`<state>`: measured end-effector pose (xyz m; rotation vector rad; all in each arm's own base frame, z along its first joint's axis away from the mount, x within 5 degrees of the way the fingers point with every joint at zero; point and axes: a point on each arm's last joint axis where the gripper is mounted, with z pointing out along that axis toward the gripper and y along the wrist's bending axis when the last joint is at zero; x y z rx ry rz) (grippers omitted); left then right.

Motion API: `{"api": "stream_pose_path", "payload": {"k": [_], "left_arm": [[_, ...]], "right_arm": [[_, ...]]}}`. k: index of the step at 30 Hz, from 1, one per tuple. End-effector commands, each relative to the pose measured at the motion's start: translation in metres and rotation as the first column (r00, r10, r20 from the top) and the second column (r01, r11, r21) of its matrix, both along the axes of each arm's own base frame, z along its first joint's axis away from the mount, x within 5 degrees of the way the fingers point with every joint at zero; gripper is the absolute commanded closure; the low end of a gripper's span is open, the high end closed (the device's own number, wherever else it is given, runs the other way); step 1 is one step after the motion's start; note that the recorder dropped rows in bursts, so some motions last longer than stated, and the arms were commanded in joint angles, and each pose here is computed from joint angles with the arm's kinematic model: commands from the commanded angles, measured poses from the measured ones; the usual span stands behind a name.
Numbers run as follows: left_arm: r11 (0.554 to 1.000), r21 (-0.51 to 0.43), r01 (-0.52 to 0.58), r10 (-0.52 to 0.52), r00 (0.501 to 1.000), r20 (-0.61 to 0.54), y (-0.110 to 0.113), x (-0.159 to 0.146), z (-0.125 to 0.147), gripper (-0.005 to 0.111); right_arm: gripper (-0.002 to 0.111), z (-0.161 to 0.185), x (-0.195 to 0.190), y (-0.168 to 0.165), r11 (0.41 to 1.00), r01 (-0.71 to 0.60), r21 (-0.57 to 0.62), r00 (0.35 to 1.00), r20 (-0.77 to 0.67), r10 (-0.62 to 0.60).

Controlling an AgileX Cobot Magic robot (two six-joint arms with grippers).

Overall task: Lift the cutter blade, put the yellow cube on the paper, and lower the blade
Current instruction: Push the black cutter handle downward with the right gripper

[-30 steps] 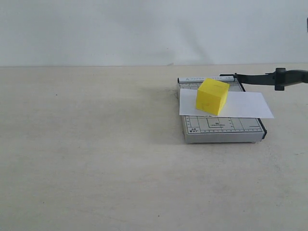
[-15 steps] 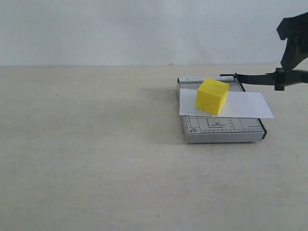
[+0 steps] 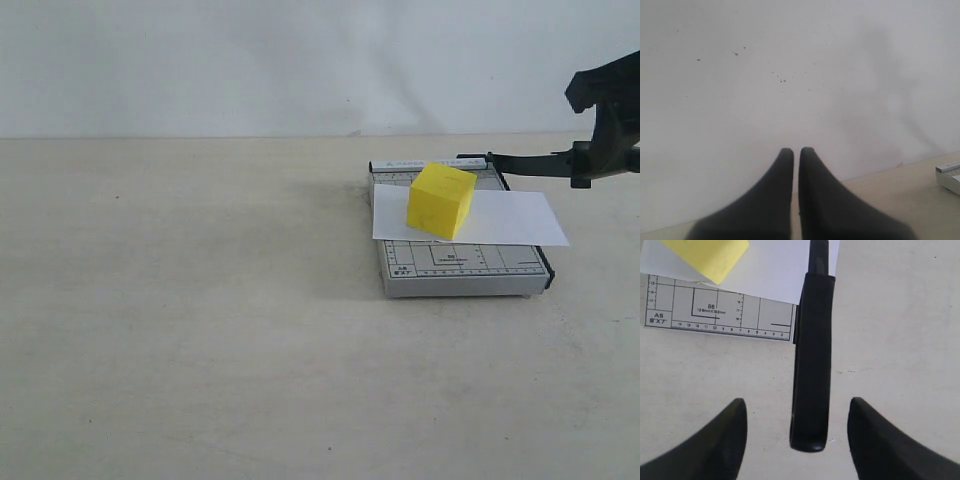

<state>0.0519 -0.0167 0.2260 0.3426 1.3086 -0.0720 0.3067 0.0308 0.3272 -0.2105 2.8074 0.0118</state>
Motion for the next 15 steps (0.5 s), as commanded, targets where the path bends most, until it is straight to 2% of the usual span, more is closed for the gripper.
{"api": "stream_pose_path", "payload": {"k": [1,12,13,15], "left_arm": [[1.000,0.000,-0.005,0.005,1.000,0.005,0.000,0.000,-0.001,0.102],[1.000,0.000,-0.005,0.005,1.000,0.005,0.000,0.000,-0.001,0.102],[1.000,0.000,-0.005,0.005,1.000,0.005,0.000,0.000,-0.001,0.102],[1.000,0.000,-0.005,0.005,1.000,0.005,0.000,0.000,-0.001,0.102]], "right_arm": [[0.050,-0.003,0.004,0.000,1.000,-0.015,-0.014,1.000,0.002,0.015],[0.050,-0.018,0.014,0.001,0.999,-0.027,-0.021,0.999,-0.043,0.026],[0.054,-0.019,0.014,0.001,0.999,-0.027,-0.022,0.999,-0.045,0.026],[0.071,-0.019,0.014,0.001,0.999,-0.027,-0.022,0.999,-0.045,0.026]]}}
